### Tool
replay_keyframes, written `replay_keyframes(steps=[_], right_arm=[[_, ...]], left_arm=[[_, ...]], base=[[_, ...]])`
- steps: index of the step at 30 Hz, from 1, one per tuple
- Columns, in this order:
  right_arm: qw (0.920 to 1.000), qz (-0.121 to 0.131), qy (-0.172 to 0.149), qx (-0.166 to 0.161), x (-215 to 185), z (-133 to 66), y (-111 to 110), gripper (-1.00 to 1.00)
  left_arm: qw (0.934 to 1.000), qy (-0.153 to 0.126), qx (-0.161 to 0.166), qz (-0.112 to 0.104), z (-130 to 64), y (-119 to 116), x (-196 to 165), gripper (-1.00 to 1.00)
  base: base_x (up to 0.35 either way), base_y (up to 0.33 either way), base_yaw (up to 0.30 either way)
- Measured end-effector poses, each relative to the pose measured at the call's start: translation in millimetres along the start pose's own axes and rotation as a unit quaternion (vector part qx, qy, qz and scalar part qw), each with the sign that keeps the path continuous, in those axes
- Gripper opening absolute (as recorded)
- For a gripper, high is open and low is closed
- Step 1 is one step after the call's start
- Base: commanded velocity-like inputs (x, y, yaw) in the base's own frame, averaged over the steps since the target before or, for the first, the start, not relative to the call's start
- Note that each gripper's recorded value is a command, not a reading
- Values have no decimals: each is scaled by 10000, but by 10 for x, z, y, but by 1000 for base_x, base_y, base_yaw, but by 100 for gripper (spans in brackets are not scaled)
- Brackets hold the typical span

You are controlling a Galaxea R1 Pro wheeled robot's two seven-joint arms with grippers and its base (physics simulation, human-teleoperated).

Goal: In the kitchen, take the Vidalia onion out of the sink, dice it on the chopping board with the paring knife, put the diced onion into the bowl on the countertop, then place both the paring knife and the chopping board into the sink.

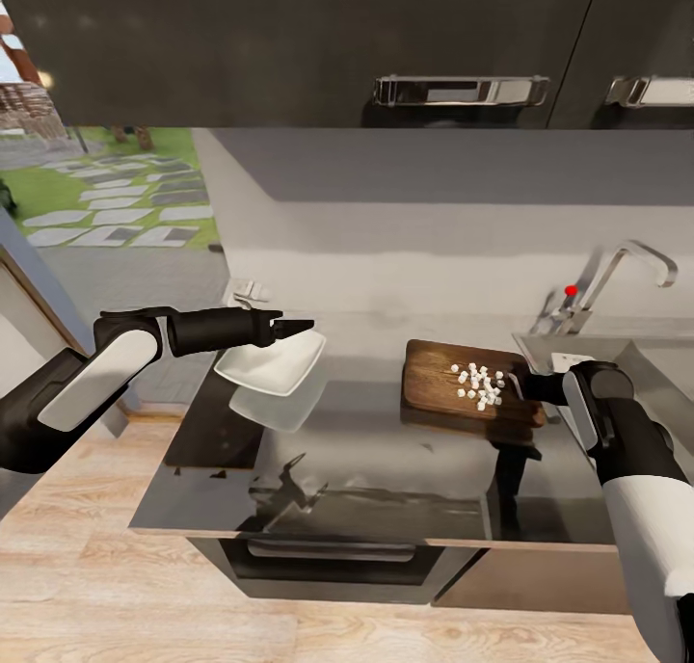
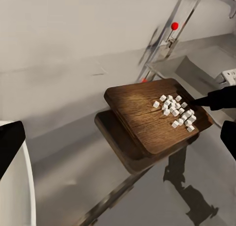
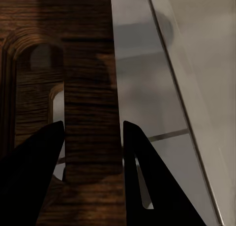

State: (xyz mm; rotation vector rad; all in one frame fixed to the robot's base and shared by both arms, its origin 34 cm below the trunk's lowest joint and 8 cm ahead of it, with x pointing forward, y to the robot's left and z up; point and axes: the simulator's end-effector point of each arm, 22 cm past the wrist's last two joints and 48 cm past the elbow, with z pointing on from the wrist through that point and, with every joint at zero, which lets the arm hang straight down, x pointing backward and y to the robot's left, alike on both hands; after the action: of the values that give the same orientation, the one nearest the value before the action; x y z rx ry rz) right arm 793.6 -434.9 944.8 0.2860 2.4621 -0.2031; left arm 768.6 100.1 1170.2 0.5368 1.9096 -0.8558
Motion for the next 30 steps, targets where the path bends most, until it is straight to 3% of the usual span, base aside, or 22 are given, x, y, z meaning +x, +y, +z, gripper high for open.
replay_keyframes(steps=[30], right_arm=[[9999,28,-125,-20,-112,-138,-13,-100]], left_arm=[[9999,-89,-1,100,-87,-97,-126,100]], base=[[0,0,0]])
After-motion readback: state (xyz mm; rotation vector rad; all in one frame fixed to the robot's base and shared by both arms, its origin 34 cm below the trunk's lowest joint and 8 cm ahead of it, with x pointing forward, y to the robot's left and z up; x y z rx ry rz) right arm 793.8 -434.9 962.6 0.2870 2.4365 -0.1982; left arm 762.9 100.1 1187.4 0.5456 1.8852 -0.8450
